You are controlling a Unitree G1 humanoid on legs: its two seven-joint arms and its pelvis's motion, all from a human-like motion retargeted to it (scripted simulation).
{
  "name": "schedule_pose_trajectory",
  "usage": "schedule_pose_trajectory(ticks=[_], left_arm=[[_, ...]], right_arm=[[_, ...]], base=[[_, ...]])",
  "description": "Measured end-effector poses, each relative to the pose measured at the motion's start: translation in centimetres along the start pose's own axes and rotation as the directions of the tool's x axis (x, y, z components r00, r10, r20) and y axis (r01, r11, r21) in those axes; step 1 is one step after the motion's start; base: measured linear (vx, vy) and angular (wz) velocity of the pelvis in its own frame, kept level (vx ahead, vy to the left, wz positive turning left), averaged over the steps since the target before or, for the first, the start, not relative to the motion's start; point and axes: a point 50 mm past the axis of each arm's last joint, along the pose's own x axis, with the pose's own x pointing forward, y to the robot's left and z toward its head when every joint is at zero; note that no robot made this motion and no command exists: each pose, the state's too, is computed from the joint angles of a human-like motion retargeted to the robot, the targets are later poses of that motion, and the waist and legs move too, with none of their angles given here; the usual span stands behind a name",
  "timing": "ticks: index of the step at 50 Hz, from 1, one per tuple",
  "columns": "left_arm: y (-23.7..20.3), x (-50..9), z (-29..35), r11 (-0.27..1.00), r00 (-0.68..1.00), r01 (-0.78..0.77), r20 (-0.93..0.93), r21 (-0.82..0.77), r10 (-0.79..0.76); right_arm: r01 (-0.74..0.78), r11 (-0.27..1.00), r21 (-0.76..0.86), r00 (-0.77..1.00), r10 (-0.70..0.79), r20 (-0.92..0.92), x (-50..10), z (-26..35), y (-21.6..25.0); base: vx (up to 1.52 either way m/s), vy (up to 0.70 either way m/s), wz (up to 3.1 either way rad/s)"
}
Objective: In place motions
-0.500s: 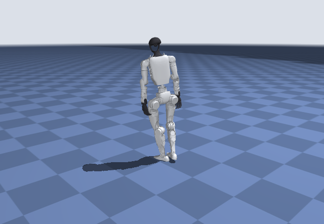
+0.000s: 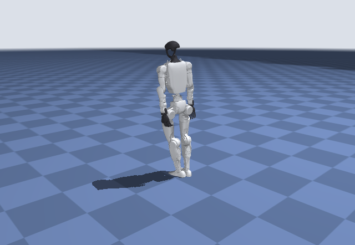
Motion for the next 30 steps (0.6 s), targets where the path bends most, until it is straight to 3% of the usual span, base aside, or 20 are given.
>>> schedule_pose_trajectory(ticks=[15,30], left_arm=[[-0.7,-0.1,2.9,1.0,0.995,0.009,0.104,0.015,-0.01],[-0.4,0.0,1.7,1.0,0.997,0.009,0.071,0.012,-0.01]], right_arm=[[-0.008,1.0,-0.011,1.0,0.008,-0.004,0.0,-0.2,0.1],[-0.022,0.999,0.037,0.993,0.026,-0.117,0.0,-3.5,0.6]], base=[[-0.03,-0.02,0.01],[-0.06,-0.03,-0.03]])
